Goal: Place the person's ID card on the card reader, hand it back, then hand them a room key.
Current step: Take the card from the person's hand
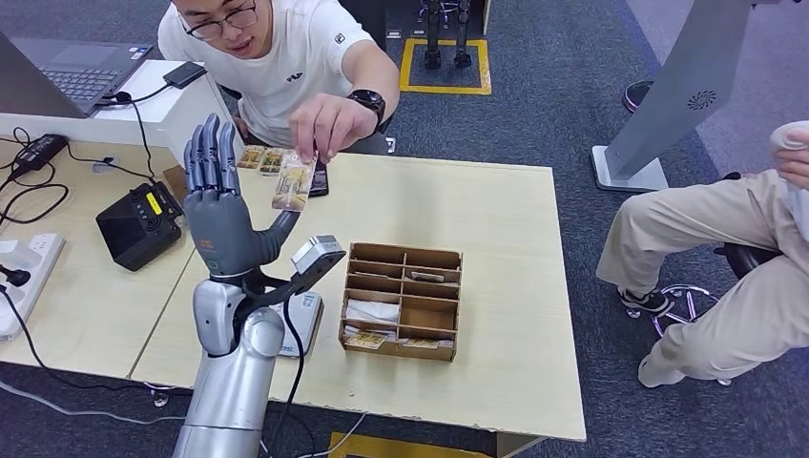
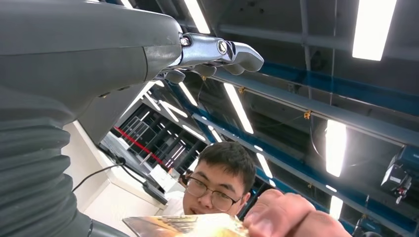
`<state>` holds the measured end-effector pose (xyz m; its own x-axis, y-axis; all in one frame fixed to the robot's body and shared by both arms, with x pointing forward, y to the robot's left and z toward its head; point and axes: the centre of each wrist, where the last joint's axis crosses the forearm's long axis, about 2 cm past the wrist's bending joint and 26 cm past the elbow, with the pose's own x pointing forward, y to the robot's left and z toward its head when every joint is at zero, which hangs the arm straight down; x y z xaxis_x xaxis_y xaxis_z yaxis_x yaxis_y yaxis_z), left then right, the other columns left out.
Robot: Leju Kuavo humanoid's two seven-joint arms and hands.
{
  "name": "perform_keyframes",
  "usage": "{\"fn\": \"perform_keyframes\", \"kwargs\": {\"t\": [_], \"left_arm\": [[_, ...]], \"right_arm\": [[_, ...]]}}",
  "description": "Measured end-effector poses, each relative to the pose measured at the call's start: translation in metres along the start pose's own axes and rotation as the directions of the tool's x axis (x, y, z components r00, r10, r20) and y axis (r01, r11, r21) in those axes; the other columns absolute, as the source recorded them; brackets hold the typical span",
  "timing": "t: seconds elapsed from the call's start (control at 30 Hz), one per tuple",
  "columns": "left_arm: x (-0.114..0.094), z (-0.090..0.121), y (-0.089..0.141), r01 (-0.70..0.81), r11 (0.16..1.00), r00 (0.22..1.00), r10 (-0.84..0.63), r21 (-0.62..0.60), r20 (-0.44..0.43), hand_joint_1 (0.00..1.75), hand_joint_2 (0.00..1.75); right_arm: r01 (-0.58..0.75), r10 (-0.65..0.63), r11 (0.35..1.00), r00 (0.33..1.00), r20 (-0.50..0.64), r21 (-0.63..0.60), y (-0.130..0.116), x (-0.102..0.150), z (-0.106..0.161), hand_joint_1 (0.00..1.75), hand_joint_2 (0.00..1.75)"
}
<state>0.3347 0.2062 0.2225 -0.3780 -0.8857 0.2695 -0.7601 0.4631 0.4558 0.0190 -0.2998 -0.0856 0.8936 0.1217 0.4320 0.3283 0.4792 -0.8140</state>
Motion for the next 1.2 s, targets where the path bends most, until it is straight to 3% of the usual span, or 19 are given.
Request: {"fn": "perform_keyframes", "kwargs": {"t": [0.27,0.4,1.2], "left_arm": [[0.0004,0.0017,-0.0031,0.016,1.000,1.000,-0.016,-0.022,-0.001,0.00,1.75],[0.0004,0.0019,-0.0033,0.017,1.000,1.000,-0.017,-0.024,0.006,1.75,1.75],[-0.0001,0.0001,-0.0007,-0.028,1.000,0.999,0.028,0.011,0.034,1.75,1.75]], "right_arm": [[0.005,-0.005,1.000,1.000,0.002,0.007,0.0020,0.0022,0.0007,0.00,1.75],[0.000,0.000,1.000,1.000,0.008,0.013,0.0027,0.0030,0.0009,0.00,1.75],[0.000,0.000,1.000,1.000,0.012,0.024,0.0047,0.0042,0.0021,0.00,1.75]]}}
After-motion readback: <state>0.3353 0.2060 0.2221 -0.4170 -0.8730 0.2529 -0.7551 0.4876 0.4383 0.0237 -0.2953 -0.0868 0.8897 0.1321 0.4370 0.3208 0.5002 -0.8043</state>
